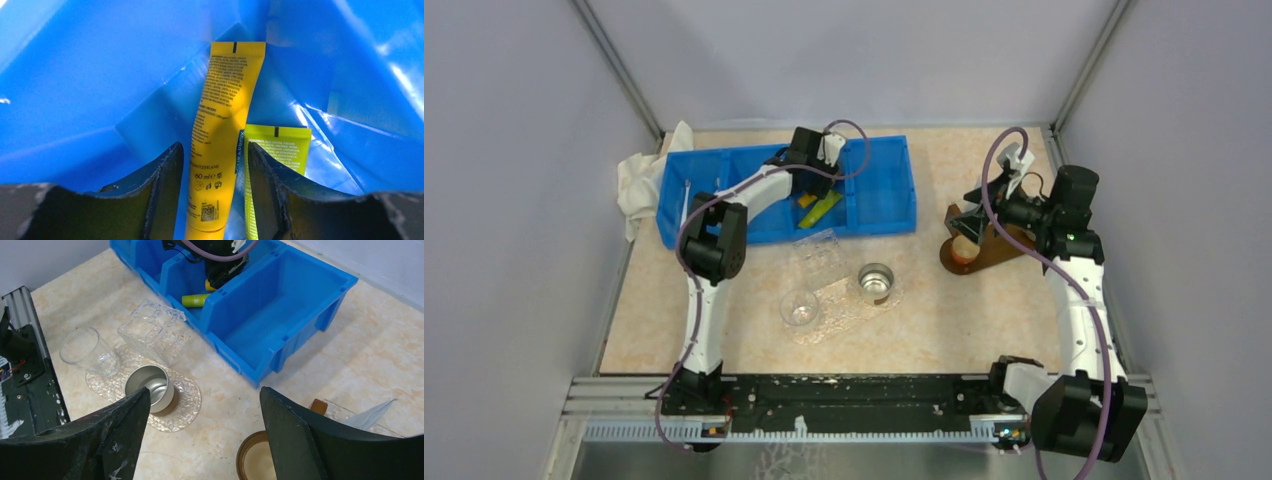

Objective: Prepare toiletry sets of a toothbrush and toothpaste on the tray
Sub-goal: Pick up the toothpaste from the storage box.

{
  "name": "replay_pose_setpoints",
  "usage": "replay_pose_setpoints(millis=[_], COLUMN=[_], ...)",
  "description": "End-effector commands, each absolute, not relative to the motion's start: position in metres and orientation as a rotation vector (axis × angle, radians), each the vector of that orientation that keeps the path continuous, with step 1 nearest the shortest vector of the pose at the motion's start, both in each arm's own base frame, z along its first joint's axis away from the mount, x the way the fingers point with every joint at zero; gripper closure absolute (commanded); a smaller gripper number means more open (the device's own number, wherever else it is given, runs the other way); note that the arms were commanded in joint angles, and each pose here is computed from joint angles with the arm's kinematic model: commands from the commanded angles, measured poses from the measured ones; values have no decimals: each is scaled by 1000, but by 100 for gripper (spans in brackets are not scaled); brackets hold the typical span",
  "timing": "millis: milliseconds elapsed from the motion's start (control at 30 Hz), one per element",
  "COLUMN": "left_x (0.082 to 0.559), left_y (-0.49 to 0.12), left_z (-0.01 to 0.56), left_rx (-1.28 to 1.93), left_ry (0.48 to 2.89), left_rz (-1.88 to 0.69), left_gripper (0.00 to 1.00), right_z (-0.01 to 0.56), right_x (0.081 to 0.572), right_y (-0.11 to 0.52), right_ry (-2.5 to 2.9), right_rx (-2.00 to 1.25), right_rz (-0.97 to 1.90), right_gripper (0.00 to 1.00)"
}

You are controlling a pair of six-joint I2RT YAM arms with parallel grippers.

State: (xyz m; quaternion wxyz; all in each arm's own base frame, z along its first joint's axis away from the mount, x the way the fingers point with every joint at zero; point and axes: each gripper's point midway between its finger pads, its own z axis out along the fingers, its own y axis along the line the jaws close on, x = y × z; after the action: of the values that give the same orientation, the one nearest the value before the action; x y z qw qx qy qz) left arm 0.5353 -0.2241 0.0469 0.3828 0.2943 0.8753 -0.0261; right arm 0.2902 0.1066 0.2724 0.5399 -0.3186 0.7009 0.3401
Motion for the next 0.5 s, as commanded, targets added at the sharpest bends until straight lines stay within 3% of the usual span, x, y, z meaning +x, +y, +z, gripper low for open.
replay_pose_setpoints(millis=[0,100,300,467], left_x=[534,533,534,534], left_y=[-221,-221,-222,-226], left_z=[36,30,35,61], left_rx=[786,794,785,745], left_ry=[2277,2294,2292,2260], left_rz=[-42,-44,-50,-85], left_gripper=[44,48,68,100], right_z=[282,282,282,282], right_x=[290,290,289,289], right_y=[110,110,111,110], right_ry=[1612,1614,1613,1611], right_rx=[-805,-803,-805,-806], right_rz=[793,792,796,795], right_gripper=[20,20,20,20])
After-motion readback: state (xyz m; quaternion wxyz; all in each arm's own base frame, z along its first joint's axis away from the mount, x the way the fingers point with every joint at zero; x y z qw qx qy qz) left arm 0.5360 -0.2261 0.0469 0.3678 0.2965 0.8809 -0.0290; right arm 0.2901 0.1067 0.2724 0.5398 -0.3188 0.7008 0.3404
